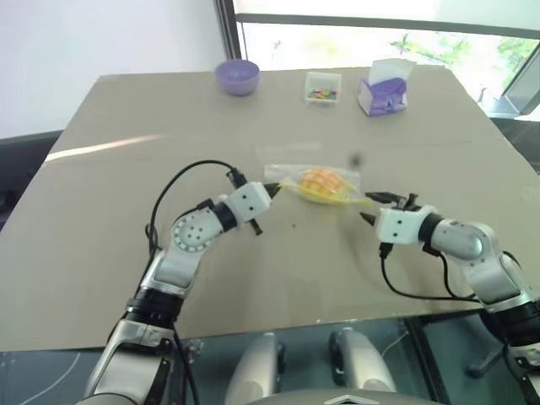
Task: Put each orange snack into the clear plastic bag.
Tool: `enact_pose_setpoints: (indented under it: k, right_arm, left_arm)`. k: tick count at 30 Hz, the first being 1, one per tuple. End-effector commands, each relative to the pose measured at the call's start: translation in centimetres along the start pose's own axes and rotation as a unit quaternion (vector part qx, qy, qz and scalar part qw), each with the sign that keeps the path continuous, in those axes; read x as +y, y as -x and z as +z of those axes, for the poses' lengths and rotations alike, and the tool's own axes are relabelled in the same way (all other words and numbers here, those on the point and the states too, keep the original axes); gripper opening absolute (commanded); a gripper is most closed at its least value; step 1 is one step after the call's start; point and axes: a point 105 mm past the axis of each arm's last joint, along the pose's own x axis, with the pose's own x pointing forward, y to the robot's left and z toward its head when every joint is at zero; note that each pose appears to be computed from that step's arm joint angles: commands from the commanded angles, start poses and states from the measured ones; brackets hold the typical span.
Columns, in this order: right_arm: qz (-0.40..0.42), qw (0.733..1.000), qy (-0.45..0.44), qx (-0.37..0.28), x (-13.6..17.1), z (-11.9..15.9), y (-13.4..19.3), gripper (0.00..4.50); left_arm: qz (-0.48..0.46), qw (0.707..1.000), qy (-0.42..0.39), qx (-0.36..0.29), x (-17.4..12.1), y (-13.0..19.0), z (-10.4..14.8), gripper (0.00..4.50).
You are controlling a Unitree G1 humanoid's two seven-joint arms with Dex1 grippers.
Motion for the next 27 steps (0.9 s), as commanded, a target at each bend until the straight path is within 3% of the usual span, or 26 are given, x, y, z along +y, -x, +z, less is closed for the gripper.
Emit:
enact_pose_setpoints:
  k: [1, 2, 7, 14, 18, 23, 27]
  right_arm:
    - [-0.023, 1.000, 0.010, 0.002, -1.4, 0.0, 0.1, 2.16]
    - [-0.022, 1.000, 0.010, 0.002, -1.4, -0.1, 0.1, 2.16]
    - [-0.012, 1.000, 0.006, -0.002, -1.0, 0.0, -0.2, 0.06]
    - [-0.033, 0.999, -0.002, -0.001, -2.5, -0.2, 0.1, 0.06]
    - [-0.063, 0.998, -0.020, -0.014, -5.9, 0.4, 1.2, 0.06]
    - [-0.051, 0.994, -0.064, -0.074, -9.3, 2.8, 3.2, 0.06]
    - [-0.100, 0.993, -0.042, -0.036, -12.4, 1.0, 2.7, 0.06]
  left_arm:
    - [0.020, 0.999, -0.021, -0.030, 1.4, 0.0, 1.9, 0.00]
    - [0.021, 0.999, -0.022, -0.030, 1.4, 0.0, 1.9, 0.00]
    - [0.023, 0.999, -0.022, -0.030, 1.4, 0.0, 2.0, 0.00]
    - [0.024, 0.999, -0.010, -0.041, 1.7, 0.4, 2.6, 0.00]
    - [0.013, 0.993, 0.089, -0.080, 3.4, 1.2, 4.3, 0.00]
    - [-0.020, 0.983, 0.146, -0.107, 5.5, 2.6, 6.1, 0.00]
    - [0.004, 0.984, 0.153, -0.089, 8.0, 1.8, 5.8, 0.00]
